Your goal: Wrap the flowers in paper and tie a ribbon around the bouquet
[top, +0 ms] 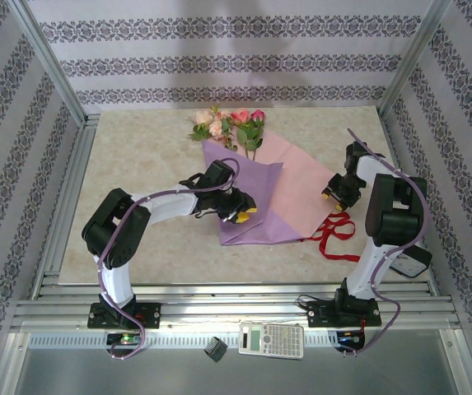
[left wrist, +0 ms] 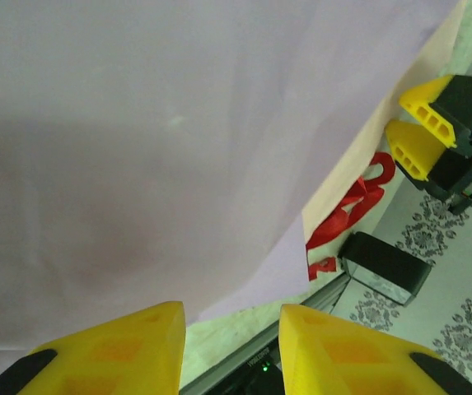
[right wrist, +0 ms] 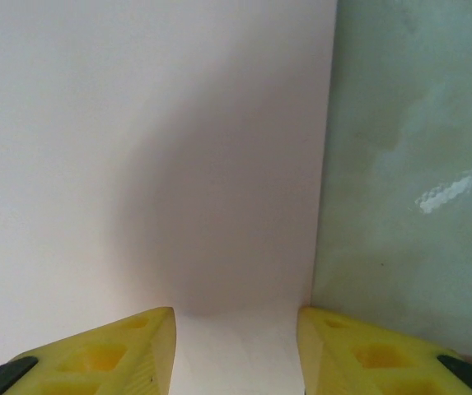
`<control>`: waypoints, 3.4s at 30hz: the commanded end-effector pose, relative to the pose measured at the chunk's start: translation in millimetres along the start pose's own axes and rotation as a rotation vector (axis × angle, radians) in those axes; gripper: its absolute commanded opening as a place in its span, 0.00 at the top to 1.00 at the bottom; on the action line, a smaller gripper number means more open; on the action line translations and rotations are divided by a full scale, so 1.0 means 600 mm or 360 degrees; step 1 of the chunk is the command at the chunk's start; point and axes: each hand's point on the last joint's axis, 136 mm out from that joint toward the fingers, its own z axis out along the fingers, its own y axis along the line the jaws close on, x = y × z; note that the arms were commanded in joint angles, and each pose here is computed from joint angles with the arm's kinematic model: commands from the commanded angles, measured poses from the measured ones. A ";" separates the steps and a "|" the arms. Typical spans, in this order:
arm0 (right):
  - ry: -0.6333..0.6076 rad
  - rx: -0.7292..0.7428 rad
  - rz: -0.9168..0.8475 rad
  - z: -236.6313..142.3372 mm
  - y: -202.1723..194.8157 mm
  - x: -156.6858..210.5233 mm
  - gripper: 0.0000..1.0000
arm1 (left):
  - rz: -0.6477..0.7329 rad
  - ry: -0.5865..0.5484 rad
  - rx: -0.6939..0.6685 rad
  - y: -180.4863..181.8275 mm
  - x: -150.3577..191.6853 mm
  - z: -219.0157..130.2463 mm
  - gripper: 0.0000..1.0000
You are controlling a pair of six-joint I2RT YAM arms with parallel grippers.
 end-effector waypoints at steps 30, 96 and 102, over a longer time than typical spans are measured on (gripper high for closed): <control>-0.0174 -0.0042 0.0045 -0.018 0.001 0.011 1.00 | 0.0005 0.0194 -0.0177 0.046 0.041 0.081 0.66; 0.0404 -0.1595 -0.0847 -0.168 0.525 0.463 1.00 | -0.0410 -0.0437 0.0233 0.168 -0.078 -0.066 0.91; 0.0494 -0.1709 -0.0688 -0.123 0.582 0.457 1.00 | -0.0413 -0.0424 0.0253 0.170 -0.081 -0.058 0.92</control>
